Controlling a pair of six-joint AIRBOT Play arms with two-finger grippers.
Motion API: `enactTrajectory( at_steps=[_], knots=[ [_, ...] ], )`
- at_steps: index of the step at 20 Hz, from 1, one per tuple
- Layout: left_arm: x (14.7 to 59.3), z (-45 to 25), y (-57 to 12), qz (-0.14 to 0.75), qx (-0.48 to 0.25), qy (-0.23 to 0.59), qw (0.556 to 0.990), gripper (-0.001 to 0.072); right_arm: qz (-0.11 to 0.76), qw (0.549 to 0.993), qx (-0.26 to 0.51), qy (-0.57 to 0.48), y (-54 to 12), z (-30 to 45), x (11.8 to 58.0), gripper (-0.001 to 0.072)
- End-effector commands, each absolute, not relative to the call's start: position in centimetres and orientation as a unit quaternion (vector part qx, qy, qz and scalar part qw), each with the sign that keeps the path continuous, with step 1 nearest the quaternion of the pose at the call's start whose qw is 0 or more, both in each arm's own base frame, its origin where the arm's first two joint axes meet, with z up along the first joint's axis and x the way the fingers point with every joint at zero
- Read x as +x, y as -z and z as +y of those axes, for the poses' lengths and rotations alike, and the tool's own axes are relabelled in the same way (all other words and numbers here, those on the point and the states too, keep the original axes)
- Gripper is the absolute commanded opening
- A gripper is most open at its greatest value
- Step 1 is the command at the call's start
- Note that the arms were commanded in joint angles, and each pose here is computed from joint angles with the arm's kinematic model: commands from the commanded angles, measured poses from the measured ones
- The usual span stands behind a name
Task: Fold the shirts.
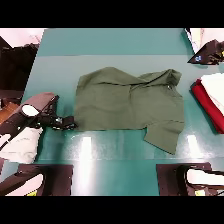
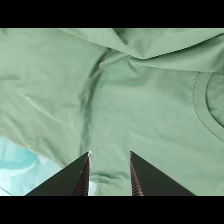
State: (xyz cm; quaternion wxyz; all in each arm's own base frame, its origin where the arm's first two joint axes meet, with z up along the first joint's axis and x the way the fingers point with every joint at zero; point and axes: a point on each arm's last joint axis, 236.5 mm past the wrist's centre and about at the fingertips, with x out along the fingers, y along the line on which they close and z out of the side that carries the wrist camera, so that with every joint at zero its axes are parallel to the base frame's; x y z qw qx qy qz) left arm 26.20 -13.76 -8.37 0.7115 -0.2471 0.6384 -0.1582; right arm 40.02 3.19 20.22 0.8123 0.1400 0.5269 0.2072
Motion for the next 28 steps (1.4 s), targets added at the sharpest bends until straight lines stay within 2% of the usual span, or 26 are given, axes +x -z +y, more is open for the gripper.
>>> enactTrajectory(
  at_steps=[1,8,12,13,19,22,27,28],
  knots=[
    [27.3,-15.0,7.6,0.621,-0.242,0.171,0.726,0.0024,0.534,0.809,0.153,-0.192,-19.8,1.7,39.5,0.0286],
    [31.4,-13.2,0.1,0.569,-0.127,0.204,0.787,0.0023,0.577,0.757,0.297,-0.074,-9.1,-4.9,33.2,0.0286],
    [32.6,-12.8,-2.3,0.545,-0.105,0.207,0.805,0.0024,0.596,0.717,0.361,-0.001,-0.9,-6.7,28.2,0.0294],
    [32.7,-12.8,-2.2,0.545,-0.105,0.207,0.806,0.0024,0.607,0.704,0.369,-0.003,0.6,-6.3,27.2,0.0349],
    [32.2,-12.9,-2.1,0.553,-0.105,0.210,0.800,0.0024,0.664,0.633,0.396,-0.030,6.5,-3.7,24.4,0.0351],
    [31.9,-13.0,-2.1,0.558,-0.106,0.212,0.795,0.0024,0.673,0.629,0.388,-0.034,7.6,-3.1,24.8,0.0350],
    [31.6,-13.1,-2.0,0.563,-0.107,0.214,0.792,0.0024,0.669,0.645,0.369,-0.032,8.2,-2.9,25.8,0.0344],
    [31.6,-13.1,-2.0,0.563,-0.107,0.214,0.791,0.0024,0.668,0.647,0.366,-0.032,8.2,-2.8,26.0,0.0325]
  ],
)
